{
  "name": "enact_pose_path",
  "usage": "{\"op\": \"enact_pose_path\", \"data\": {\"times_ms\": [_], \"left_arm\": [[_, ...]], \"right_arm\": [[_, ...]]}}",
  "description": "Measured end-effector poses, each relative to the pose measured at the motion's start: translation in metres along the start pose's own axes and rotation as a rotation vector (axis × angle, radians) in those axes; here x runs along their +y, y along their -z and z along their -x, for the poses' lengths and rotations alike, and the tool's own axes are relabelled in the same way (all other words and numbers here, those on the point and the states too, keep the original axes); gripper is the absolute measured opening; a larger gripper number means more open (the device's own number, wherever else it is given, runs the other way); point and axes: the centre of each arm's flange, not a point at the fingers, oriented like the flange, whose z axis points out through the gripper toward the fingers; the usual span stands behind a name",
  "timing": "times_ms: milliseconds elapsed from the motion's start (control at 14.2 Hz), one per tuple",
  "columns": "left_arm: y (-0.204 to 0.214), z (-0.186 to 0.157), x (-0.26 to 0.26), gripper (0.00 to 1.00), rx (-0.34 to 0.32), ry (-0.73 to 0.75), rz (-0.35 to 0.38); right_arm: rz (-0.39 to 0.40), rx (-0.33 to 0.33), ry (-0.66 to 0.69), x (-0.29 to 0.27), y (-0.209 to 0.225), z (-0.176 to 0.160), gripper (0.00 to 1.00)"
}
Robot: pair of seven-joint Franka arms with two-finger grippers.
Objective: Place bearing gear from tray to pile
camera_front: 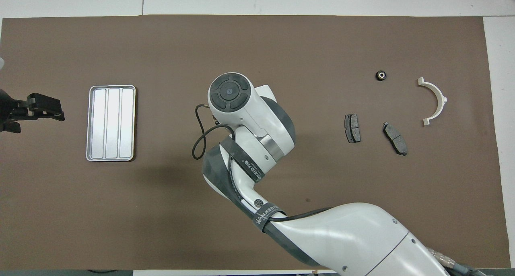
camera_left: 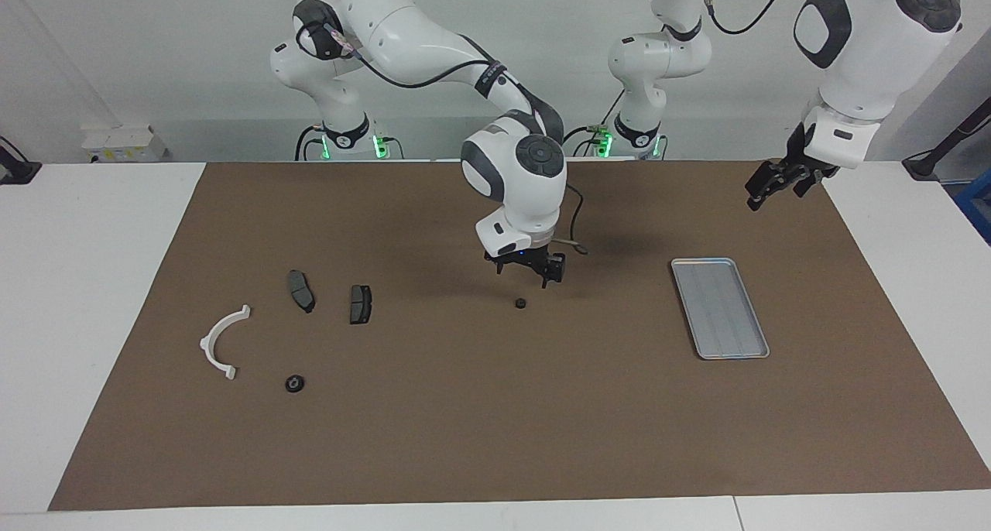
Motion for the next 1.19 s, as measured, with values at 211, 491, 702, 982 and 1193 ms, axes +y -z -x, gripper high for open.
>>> {"op": "enact_pose_path", "data": {"times_ms": [211,491,702,982,1193], "left_arm": [[0.016,0.006,0.004,1.0,-0.01,-0.027,-0.003],[0.058,0.019,-0.014,1.0,0.01,-0.063,-0.001],[0.057,0.019,-0.013,1.0,0.006,-0.088,-0.002],[0.051,0.016,-0.01,1.0,-0.001,-0.14,-0.003],[0.048,0.015,-0.009,1.0,-0.012,-0.145,-0.004]], "right_arm": [[-0.056,0.032,-0.007,-0.006,-0.014,-0.008,1.0],[-0.067,0.043,-0.022,0.007,-0.056,-0.015,1.0],[-0.053,0.035,-0.039,0.019,-0.068,-0.024,1.0],[-0.053,0.033,-0.04,0.02,-0.068,-0.023,0.9],[-0.05,0.031,-0.038,0.021,-0.07,-0.022,0.8]]}}
